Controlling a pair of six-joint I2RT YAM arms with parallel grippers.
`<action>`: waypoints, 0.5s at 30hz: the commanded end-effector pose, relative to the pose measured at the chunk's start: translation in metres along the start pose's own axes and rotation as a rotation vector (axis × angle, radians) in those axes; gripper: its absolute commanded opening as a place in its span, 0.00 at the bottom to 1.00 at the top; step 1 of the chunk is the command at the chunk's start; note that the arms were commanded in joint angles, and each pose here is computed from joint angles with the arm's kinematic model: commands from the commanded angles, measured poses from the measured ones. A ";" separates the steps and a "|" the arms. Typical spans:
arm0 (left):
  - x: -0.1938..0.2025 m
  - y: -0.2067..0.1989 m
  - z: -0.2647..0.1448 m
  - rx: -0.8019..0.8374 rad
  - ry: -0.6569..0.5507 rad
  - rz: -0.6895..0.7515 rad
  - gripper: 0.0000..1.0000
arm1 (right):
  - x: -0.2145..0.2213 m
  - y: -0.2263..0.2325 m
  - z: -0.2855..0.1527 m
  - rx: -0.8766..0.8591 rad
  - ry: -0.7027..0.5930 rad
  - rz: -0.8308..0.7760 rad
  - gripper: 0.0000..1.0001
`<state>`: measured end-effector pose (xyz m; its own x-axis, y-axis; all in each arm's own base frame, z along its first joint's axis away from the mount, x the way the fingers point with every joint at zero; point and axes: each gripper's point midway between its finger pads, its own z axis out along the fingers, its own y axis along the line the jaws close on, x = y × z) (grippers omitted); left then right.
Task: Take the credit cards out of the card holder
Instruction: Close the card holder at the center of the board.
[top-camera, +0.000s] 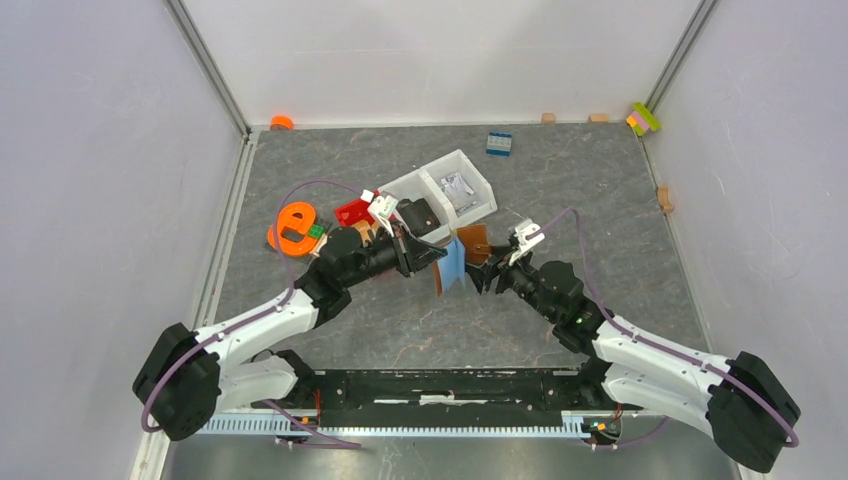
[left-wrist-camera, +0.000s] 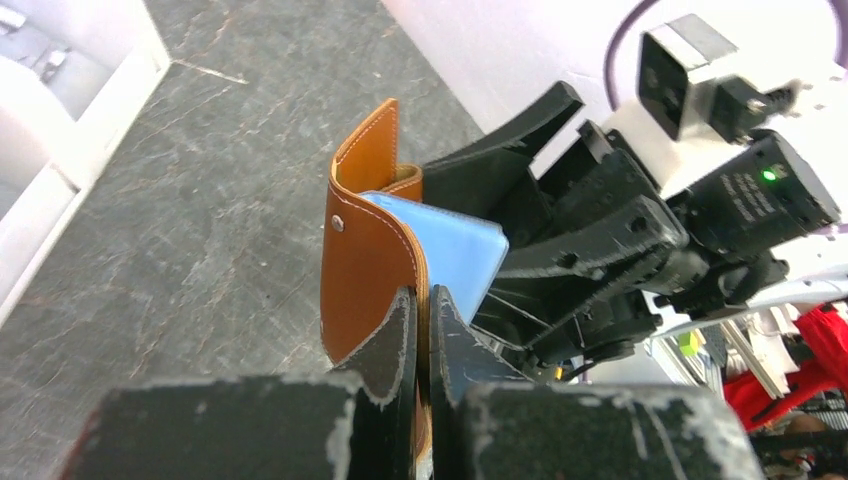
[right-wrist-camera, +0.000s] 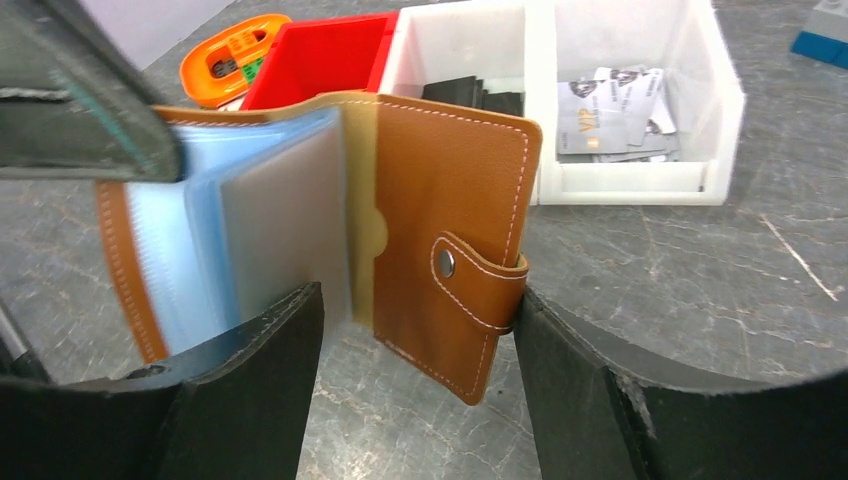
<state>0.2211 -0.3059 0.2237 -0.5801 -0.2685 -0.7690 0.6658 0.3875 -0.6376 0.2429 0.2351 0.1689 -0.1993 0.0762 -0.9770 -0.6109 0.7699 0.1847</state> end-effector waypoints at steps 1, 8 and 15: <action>-0.012 0.003 0.009 -0.050 -0.016 -0.021 0.02 | -0.026 0.035 0.005 -0.170 -0.057 0.001 0.73; -0.010 0.017 0.011 -0.094 -0.003 -0.058 0.02 | -0.020 0.041 0.010 -0.200 -0.026 0.005 0.69; -0.002 0.020 0.018 -0.082 0.044 -0.093 0.02 | -0.017 0.043 0.013 -0.213 -0.008 0.003 0.41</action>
<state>0.2400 -0.3031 0.1878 -0.6552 -0.2433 -0.7152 0.5519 0.4924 -0.6731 0.2275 0.2619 0.1584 -0.2545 0.0261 -0.9667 -0.7203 0.6619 0.2075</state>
